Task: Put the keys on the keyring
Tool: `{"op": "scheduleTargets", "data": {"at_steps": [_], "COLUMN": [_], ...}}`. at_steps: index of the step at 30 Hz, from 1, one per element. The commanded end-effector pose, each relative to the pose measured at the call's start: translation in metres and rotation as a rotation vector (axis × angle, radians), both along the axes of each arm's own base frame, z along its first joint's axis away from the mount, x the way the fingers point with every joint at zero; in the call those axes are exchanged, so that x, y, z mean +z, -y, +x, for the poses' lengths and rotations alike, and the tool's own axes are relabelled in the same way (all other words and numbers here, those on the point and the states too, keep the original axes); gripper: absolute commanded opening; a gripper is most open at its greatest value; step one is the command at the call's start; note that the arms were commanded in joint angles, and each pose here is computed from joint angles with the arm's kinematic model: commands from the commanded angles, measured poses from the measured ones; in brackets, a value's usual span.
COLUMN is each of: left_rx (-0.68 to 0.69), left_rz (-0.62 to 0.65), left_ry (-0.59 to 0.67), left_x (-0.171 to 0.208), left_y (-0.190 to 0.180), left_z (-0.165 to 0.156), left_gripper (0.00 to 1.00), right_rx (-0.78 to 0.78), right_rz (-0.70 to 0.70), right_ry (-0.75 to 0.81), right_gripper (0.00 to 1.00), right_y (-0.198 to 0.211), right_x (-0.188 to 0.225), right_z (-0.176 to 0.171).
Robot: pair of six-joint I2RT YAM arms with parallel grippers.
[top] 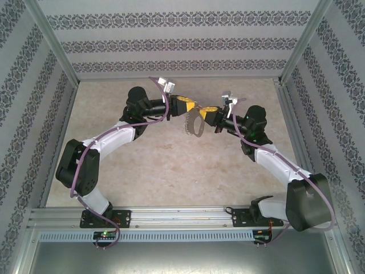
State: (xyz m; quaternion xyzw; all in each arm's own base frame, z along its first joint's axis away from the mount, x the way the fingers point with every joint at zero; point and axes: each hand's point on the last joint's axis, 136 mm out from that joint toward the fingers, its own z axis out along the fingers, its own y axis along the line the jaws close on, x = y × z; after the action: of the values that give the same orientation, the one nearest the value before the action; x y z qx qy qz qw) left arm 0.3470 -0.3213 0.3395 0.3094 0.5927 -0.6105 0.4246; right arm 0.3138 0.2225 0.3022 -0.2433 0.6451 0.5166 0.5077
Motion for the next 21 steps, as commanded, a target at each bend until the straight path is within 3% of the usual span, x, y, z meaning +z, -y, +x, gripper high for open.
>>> {"op": "scheduleTargets", "data": {"at_steps": [1, 21], "left_rx": [0.01, 0.012], "left_rz": [-0.022, -0.012], "left_ry": [0.07, 0.075], "left_x": [0.011, 0.008], "left_y": [-0.006, -0.006], "left_z": [-0.001, -0.003], "left_gripper": [0.0, 0.0], "right_rx": [0.0, -0.053], "right_rz": [-0.002, -0.001], "right_ry": [0.047, 0.089], "right_gripper": [0.0, 0.0], "right_y": [0.004, 0.017], "right_x": [0.007, 0.025], "right_z": [-0.008, -0.01]}}
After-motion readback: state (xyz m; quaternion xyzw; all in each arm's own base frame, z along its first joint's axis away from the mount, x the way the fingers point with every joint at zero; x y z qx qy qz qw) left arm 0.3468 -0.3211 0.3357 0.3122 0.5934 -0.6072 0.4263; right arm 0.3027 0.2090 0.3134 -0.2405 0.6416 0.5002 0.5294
